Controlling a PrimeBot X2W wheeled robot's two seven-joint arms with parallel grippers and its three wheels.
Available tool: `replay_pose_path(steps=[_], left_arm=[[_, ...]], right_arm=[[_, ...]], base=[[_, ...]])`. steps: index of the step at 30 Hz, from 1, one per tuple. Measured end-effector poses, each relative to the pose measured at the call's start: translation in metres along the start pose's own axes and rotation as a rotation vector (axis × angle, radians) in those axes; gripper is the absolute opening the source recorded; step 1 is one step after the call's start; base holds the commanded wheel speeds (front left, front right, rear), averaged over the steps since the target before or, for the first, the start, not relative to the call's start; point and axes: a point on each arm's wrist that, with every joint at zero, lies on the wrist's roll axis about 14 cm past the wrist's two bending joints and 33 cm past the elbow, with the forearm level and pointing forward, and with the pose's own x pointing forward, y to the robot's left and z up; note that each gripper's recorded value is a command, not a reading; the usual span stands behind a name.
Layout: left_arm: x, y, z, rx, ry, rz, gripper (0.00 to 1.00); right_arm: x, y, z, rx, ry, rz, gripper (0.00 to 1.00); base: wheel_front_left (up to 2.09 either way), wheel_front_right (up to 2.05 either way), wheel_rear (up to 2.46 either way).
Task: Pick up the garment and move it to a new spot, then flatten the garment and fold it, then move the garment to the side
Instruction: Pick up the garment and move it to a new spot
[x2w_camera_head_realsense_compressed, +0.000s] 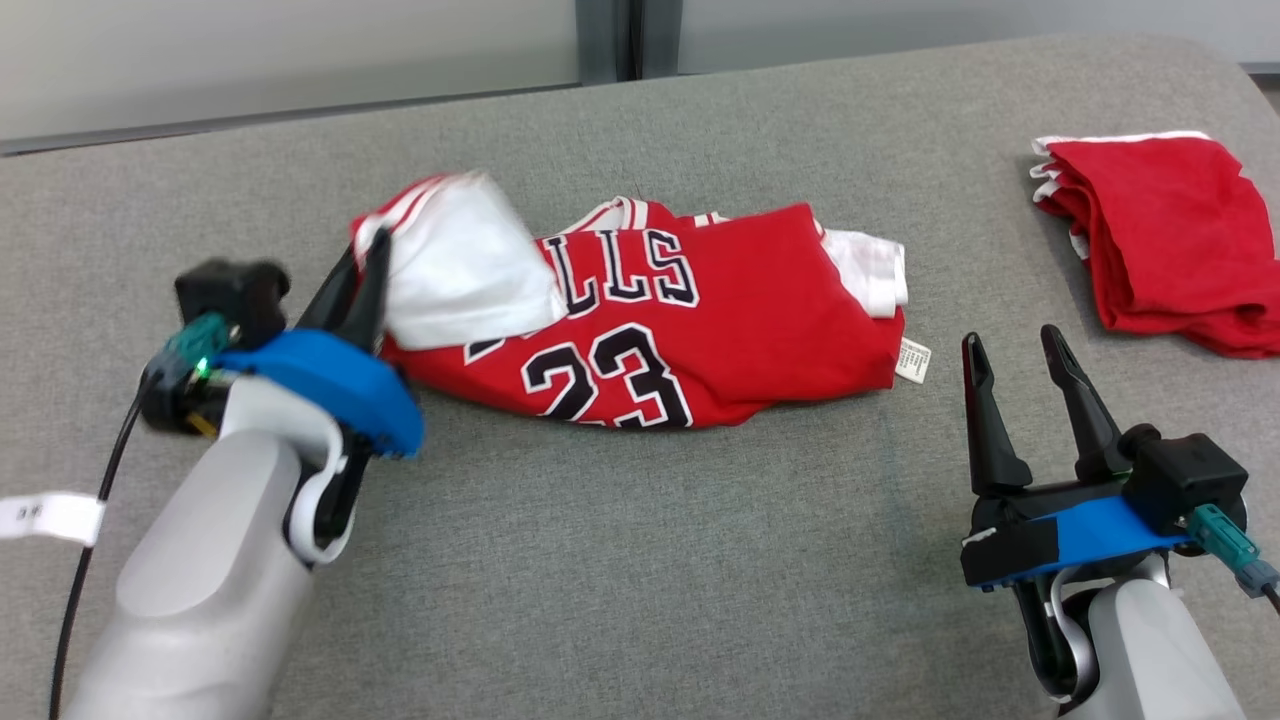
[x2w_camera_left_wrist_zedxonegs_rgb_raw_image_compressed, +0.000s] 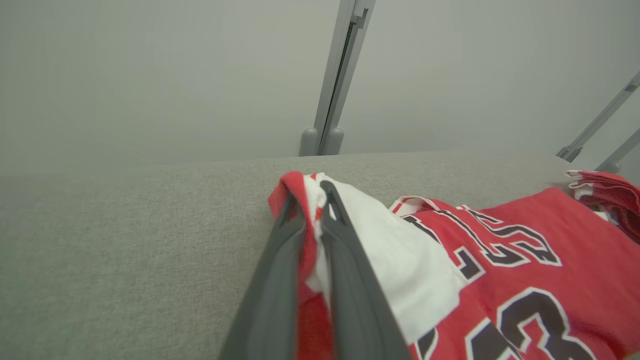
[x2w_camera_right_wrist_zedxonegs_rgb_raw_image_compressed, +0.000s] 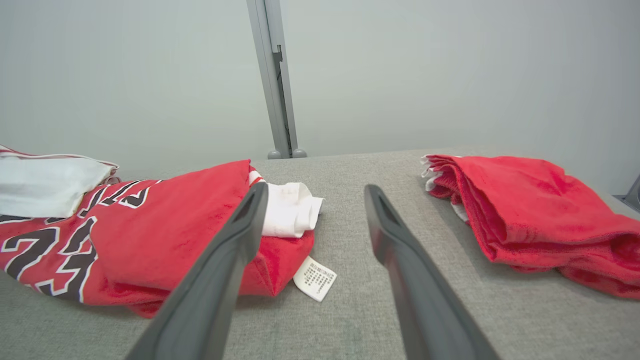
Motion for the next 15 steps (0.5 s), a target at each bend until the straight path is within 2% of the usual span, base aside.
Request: replay_pose_path(steps=[4,5,6,7,15], left_arm=[[-0.011,0.031,-0.032,-0.018,0.056,0.087,0.0],[-0.013,0.035,-0.035,-0.019,0.058,0.1,0.15],[-0.015,0.039,-0.037,-0.021,0.059,0.11,0.45],[-0.017,0.041,-0.039,-0.023,0.061,0.114,1.0],[-0.031,0.041,-0.017,0.007,-0.017,0.125,1.0]], right_arm=[[0.002,-0.001,-0.006,0.0,0.015,-0.002,1.0],[0.003,-0.001,-0.007,-0.001,0.018,-0.002,1.0],[0.003,0.0,-0.008,-0.003,0.022,0.0,1.0],[0.004,0.001,-0.009,-0.003,0.024,0.004,1.0],[0.005,0.018,-0.004,-0.015,0.013,0.053,1.0]], base=[[0.0,0.0,0.0],[0.0,0.0,0.0],[0.0,0.0,0.0],[0.0,0.0,0.0],[0.0,0.0,0.0]])
